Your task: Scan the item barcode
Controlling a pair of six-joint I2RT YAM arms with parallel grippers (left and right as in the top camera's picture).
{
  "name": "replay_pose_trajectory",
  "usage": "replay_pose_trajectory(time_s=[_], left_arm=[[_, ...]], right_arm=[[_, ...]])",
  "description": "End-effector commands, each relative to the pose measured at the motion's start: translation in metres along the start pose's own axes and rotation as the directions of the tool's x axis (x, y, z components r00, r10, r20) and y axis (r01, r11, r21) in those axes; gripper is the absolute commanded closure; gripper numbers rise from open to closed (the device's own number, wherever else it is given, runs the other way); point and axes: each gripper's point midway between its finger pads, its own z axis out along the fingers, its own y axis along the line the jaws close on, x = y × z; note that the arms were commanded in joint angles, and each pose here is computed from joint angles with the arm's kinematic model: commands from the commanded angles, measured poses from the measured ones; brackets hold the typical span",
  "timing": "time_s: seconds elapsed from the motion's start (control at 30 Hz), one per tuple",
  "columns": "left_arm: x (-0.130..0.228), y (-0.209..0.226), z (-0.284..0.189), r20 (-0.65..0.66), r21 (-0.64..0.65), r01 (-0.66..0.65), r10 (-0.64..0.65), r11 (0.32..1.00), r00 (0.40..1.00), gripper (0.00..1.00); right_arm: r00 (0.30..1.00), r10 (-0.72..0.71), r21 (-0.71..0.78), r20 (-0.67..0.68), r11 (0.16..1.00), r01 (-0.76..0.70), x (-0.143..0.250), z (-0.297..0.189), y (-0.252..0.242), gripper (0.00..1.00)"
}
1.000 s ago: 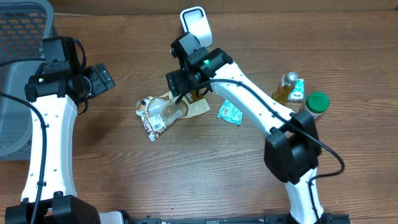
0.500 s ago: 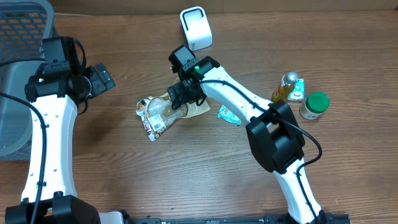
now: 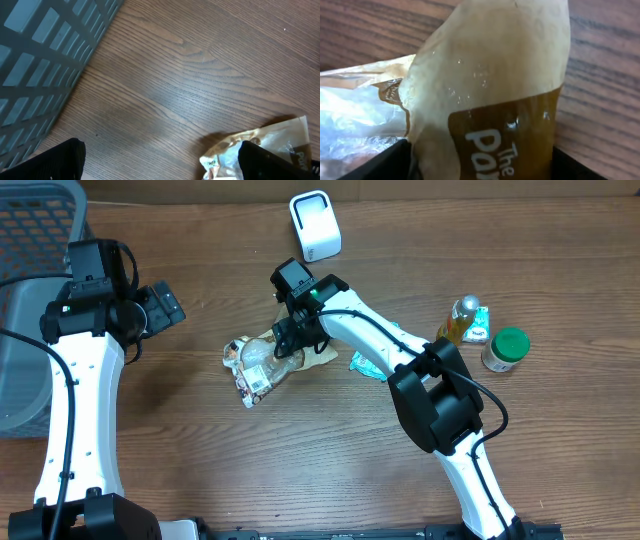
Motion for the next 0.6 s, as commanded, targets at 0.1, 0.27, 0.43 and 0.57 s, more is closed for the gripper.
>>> replay_pose_trajectory(time_s=[0.1,0.27,0.43,0.57], left_arm=[[-0.004,0.000,-0.004,0.017,0.003,-0.010,0.010,1.000,1.000,0.00],[-0.004,0.000,-0.004,0.017,0.003,-0.010,0.010,1.000,1.000,0.00],[-0.004,0.000,-0.004,0.017,0.002,-0.010,0.010,1.000,1.000,0.00],[-0.004,0.000,-0.004,0.017,0.003,-0.010,0.010,1.000,1.000,0.01]], right_arm=[[0.996,0.005,-0.037,-0.084,0.999,-0.008,0.020,0.017,0.005,0.64],[0.998,0.034,-0.110,-0.060,0.993,-0.041,0.002,-0.012,0.007,0.77],[0.998,0.061,-0.116,0.015,0.991,-0.059,-0.024,-0.054,-0.001,0.78],[0.996,0.059,-0.126,0.059,0.991,-0.051,-0.032,-0.078,0.001,0.85]])
